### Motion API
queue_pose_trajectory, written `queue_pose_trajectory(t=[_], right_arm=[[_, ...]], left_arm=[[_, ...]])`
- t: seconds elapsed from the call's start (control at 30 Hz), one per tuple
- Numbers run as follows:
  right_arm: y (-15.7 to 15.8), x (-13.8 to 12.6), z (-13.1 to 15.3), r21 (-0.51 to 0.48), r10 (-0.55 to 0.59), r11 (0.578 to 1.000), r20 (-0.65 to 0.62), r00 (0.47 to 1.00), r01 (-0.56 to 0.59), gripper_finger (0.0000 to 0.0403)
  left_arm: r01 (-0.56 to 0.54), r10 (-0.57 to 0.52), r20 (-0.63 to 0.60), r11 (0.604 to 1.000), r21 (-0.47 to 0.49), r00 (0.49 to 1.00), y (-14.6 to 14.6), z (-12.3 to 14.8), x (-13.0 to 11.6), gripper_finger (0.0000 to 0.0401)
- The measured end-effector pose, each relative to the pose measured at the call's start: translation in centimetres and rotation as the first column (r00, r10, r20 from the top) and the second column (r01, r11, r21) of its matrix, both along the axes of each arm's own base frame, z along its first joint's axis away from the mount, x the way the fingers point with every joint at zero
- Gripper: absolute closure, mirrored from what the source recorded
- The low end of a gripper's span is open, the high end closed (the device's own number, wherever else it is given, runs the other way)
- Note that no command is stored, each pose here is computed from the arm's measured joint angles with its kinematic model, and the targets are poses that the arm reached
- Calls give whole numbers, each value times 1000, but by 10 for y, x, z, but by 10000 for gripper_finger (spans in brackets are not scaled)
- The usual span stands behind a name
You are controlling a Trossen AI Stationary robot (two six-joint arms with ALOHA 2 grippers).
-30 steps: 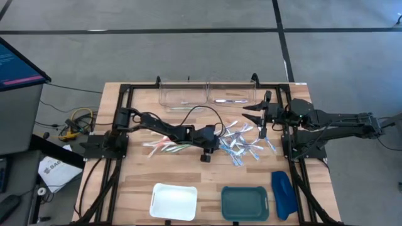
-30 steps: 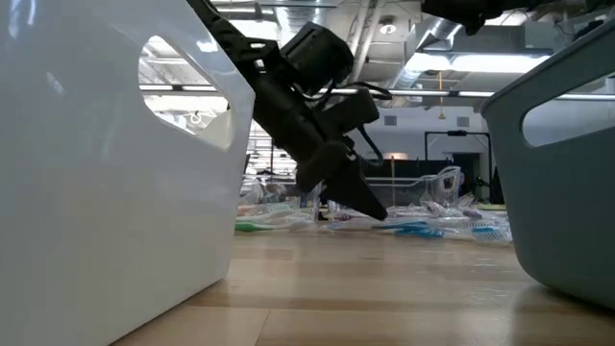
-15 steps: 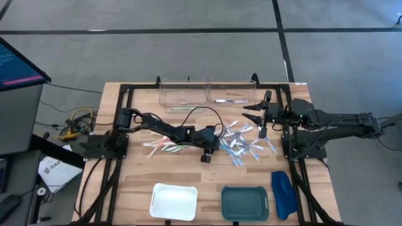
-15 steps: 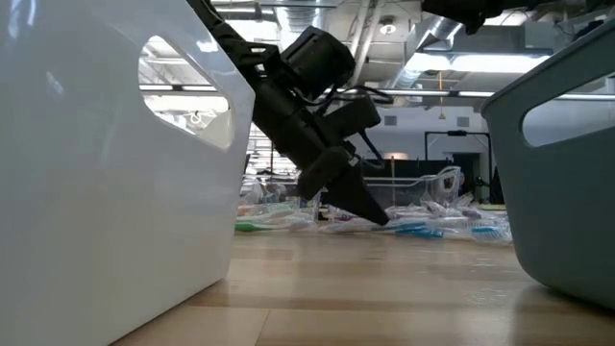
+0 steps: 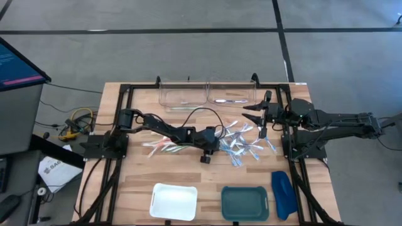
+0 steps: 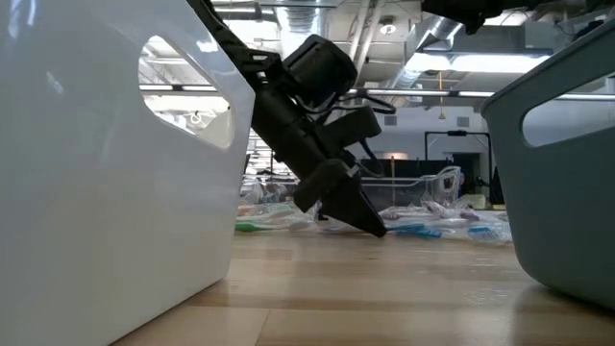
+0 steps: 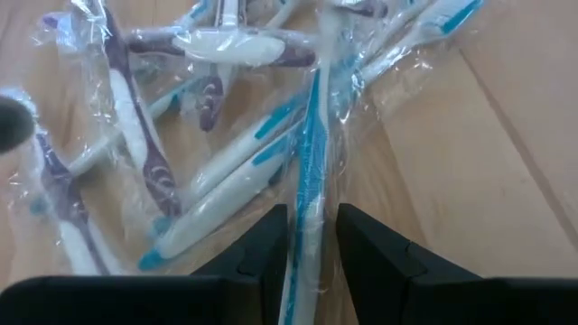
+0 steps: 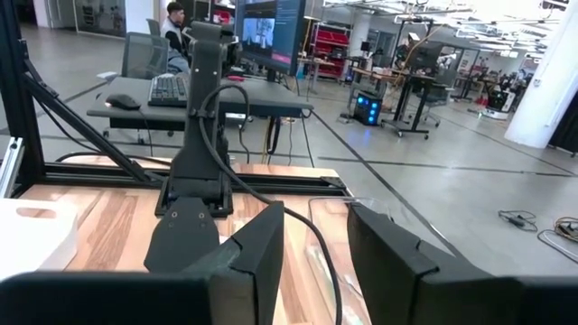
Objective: Pick & Place Toothbrushes
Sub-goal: Put the blue toothbrush into the white bin
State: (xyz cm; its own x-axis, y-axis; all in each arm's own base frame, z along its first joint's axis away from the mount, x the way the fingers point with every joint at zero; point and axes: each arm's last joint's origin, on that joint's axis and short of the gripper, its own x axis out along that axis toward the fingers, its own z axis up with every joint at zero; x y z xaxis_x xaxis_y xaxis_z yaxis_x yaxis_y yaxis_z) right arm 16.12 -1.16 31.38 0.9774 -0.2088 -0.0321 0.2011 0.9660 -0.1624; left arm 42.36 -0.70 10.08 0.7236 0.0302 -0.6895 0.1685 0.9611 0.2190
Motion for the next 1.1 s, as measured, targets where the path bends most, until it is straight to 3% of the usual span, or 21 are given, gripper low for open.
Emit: queue_pose_trajectory(t=[0.27,0.5,0.67,0.83,1.1], right_arm=[[0,0,0,0,0,1000,0,1000,0,285],[0,0,0,0,0,1000,0,1000,0,285],[0,0,0,0,0,1000,-1,1000,0,285],[0,0,-1,0,0,1000,-8,1000,0,285],[0,0,-1,0,0,1000,-7,1000,0,285]], left_arm=[[-2,2,-5,1000,-4,1000,-1,-3,1,317],[-15,15,-16,1000,10,1000,-1,-1,-1,384],[-48,50,-33,996,72,998,-11,2,-4,377],[-54,67,-94,990,134,993,-22,20,-16,386],[-79,80,0,987,138,997,-34,73,-28,386]])
